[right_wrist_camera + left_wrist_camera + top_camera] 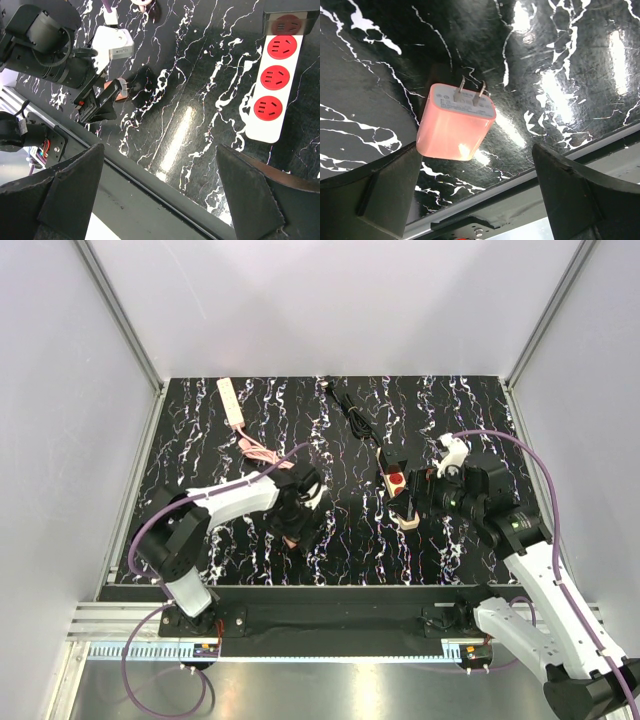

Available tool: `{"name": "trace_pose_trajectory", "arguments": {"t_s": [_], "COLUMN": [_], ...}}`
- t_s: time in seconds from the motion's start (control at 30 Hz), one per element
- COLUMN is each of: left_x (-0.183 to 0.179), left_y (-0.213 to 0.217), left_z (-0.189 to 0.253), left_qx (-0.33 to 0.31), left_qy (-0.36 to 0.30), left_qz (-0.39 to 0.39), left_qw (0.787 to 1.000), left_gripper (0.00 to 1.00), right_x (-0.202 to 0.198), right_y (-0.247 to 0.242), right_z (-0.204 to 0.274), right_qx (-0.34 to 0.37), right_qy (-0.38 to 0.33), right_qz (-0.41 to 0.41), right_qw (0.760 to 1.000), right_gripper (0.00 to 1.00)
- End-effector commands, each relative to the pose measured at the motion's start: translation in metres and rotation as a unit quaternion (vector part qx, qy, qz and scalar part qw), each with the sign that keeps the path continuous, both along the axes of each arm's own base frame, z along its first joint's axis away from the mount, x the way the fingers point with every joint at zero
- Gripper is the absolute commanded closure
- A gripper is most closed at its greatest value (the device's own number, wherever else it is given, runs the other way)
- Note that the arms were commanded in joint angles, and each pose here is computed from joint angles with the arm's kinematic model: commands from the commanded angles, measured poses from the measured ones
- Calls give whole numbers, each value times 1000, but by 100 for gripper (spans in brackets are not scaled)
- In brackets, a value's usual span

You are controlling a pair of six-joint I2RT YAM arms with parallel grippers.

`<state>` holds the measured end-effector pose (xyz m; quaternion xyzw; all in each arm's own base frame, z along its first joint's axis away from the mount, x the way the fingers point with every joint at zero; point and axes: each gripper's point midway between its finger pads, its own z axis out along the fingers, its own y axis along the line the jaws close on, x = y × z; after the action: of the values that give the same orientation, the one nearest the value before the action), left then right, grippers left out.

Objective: Insert the plug

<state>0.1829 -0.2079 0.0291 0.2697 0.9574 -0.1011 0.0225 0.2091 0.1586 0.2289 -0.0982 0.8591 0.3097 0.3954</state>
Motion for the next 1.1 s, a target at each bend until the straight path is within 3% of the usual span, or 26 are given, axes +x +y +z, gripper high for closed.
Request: {"name": "trace_pose_trajectory", "arguments": {"t_s": [0.0,0.17,0.57,0.67,0.7,0.77,0.83,0.97,1.07], "left_x": [15,23,38,40,40,40,37,38,43], "left_y": [-4,-2,-8,-9,-9,-12,-15,-50,-87], "left_z": [7,-1,-6,-6,-6,-5,-3,34,85], "left_qx": [17,41,59,59,60,56,49,-46,-155], "left_qy": [-31,-39,-45,-45,-43,-40,-34,-35,-42], "left_qz": [-5,-12,-20,-22,-23,-25,-19,0,29], "left_qw": [999,998,997,997,997,997,998,998,987], "left_gripper": [7,13,19,25,29,59,80,99,100], "right_x": [-4,-4,-2,-1,-1,0,1,6,11], "right_y": [2,2,1,0,0,0,0,-3,2], "right_z": [7,12,7,8,8,7,2,-10,-7], "right_qx": [8,10,1,-1,-1,-3,-4,-13,-3], "right_qy": [-14,-16,-13,-14,-15,-14,-8,7,-11], "right_qz": [9,9,6,5,5,3,1,-14,-5], "right_qw": [1000,1000,1000,1000,1000,1000,1000,1000,1000], "right_gripper": [0,0,0,0,0,0,0,0,2]}}
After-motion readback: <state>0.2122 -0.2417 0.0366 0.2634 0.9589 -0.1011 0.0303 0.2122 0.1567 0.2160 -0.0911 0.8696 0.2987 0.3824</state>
